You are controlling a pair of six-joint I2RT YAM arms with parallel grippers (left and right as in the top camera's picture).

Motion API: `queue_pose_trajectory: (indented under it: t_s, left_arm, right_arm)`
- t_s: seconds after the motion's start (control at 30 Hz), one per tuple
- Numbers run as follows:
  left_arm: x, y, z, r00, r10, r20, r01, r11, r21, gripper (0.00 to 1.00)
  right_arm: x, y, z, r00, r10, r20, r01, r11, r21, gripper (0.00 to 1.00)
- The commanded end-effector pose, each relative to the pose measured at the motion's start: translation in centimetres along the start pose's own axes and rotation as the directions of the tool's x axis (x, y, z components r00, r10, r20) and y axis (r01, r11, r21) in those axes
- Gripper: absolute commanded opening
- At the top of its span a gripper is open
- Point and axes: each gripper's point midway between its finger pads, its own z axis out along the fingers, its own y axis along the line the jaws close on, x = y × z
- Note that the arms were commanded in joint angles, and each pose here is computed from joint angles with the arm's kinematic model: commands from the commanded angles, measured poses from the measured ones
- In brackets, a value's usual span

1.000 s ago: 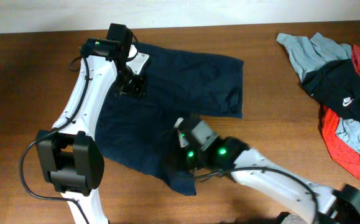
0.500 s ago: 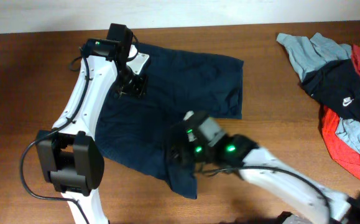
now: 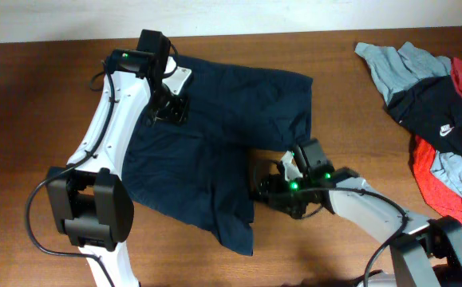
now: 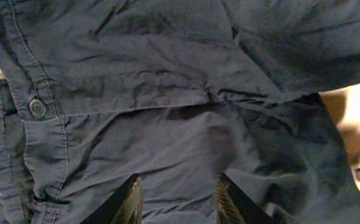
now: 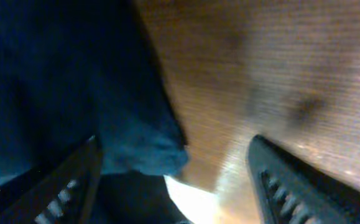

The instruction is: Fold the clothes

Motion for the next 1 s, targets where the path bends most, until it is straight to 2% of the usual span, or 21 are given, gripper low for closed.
queue_pose_trajectory:
  t_s: [0.0,0.03,0.13,0.2,0.27,0.37,0.47,0.53,0.63,0.77,0.83,0.97]
  left_arm:
    - [0.0,0.0,0.6,1.0,0.015,-0.008,-0.015,1.0,-0.002,0.38]
    - [0.0,0.0,0.6,1.0,0.015,-0.007,-0.015,1.0,-0.002,0.38]
    - [0.1,0.0,0.6,1.0,0.014,-0.01,-0.014,1.0,-0.001,0.38]
    - [0.1,0.0,0.6,1.0,0.014,-0.013,-0.014,1.0,-0.001,0.38]
    - [0.1,0.0,0.6,1.0,0.014,-0.013,-0.014,1.0,-0.001,0.38]
    - [0.1,0.0,0.6,1.0,0.014,-0.013,-0.014,1.0,0.0,0.38]
    - [0.1,0.0,0.6,1.0,0.014,-0.013,-0.014,1.0,-0.001,0.38]
    - [0.1,0.0,0.6,1.0,0.014,-0.013,-0.014,1.0,-0.001,0.38]
    - [0.2,0.0,0.6,1.0,0.014,-0.013,-0.014,1.0,-0.001,0.38]
    - [0.1,0.0,0.6,1.0,0.014,-0.013,-0.014,1.0,-0.001,0.38]
    - [0.1,0.0,0.6,1.0,0.014,-0.012,-0.014,1.0,-0.001,0.39]
    - [-0.1,0.0,0.6,1.0,0.015,-0.004,-0.015,1.0,-0.002,0.38]
  right_arm:
    - [1.8,0.6,0.9,0.997,0.042,-0.057,-0.049,0.991,-0.124,0.78]
    - [1.5,1.5,1.3,1.0,-0.007,-0.02,0.003,0.982,-0.187,0.78]
    - [1.7,2.7,1.8,0.998,-0.064,0.012,0.065,0.97,-0.234,0.77]
    - [2.0,3.2,2.0,0.996,-0.089,0.01,0.089,0.967,-0.241,0.7]
    - [2.1,3.3,2.2,0.995,-0.098,0.014,0.099,0.967,-0.234,0.56]
    - [1.9,3.2,2.2,0.995,-0.098,0.024,0.101,0.969,-0.227,0.49]
    - [1.9,3.7,2.3,0.992,-0.118,0.034,0.123,0.963,-0.24,0.3]
    - [1.6,4.3,2.1,0.988,-0.143,0.056,0.153,0.954,-0.258,0.04]
    - [0.7,4.7,1.3,0.986,-0.143,0.09,0.162,0.949,-0.27,0.04]
    - [-2.2,4.6,-2.8,0.964,-0.165,0.207,0.214,0.945,-0.245,0.04]
    - [-3.6,3.6,-4.8,0.95,-0.179,0.256,0.223,0.963,-0.153,0.04]
    - [-7.6,0.8,-10.9,0.879,-0.295,0.375,0.208,0.944,0.256,0.04]
